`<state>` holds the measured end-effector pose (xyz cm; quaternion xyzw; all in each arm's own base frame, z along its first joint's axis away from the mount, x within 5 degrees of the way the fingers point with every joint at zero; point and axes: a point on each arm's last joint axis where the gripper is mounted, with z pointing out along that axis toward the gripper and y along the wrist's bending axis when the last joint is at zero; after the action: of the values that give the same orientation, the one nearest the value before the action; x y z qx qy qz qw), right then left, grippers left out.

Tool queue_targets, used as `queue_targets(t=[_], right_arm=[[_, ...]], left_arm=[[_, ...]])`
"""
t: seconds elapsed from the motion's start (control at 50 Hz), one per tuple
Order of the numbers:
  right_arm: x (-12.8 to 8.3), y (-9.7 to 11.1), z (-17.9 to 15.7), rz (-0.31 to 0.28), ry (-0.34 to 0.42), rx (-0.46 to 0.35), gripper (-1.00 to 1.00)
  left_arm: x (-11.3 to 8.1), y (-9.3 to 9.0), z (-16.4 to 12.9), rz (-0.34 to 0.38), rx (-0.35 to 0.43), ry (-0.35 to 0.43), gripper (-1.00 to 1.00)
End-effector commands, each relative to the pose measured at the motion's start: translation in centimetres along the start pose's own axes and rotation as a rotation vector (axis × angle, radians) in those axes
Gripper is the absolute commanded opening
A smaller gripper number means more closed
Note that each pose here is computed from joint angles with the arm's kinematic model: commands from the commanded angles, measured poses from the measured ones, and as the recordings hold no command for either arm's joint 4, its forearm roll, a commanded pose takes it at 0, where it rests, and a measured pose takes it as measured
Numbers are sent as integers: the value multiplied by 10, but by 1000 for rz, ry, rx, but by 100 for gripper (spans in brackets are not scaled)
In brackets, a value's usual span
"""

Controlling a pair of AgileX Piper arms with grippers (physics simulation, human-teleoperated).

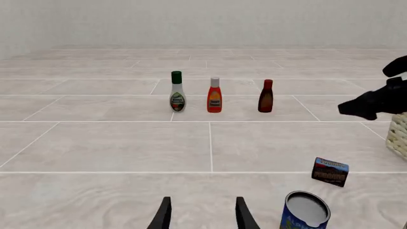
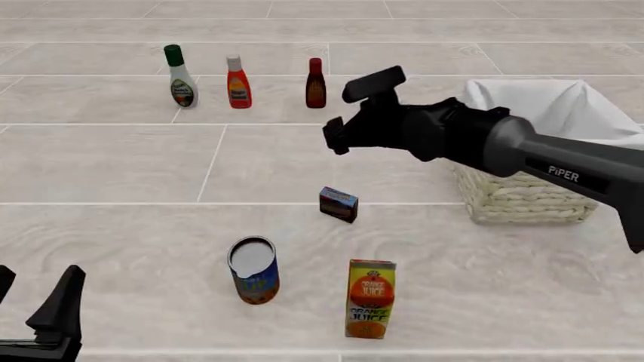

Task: Pick the chocolate pudding and place it in the basket.

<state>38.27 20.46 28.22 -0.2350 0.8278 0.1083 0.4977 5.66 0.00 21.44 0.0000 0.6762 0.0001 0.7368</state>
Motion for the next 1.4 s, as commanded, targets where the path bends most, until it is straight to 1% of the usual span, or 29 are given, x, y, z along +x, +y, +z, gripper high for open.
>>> queue_targets(t=[0.02, 0.24, 0.34, 0.62, 0.82, 1.4], right_arm=[[4, 0, 6, 9, 21, 0, 100], [14, 1, 14, 13, 42, -3, 100], [22, 3, 19, 16, 61, -6, 100], [35, -1, 27, 17, 87, 1, 100], [49, -2, 36, 15, 112, 3, 100], [76, 4, 49, 21, 151, -6, 100]], left_arm=[[0, 0, 0, 0, 0, 0, 100], [0, 0, 0, 0, 0, 0, 100], [0, 0, 0, 0, 0, 0, 100], [0, 0, 0, 0, 0, 0, 100], [0, 0, 0, 0, 0, 0, 100], [0, 0, 0, 0, 0, 0, 100]])
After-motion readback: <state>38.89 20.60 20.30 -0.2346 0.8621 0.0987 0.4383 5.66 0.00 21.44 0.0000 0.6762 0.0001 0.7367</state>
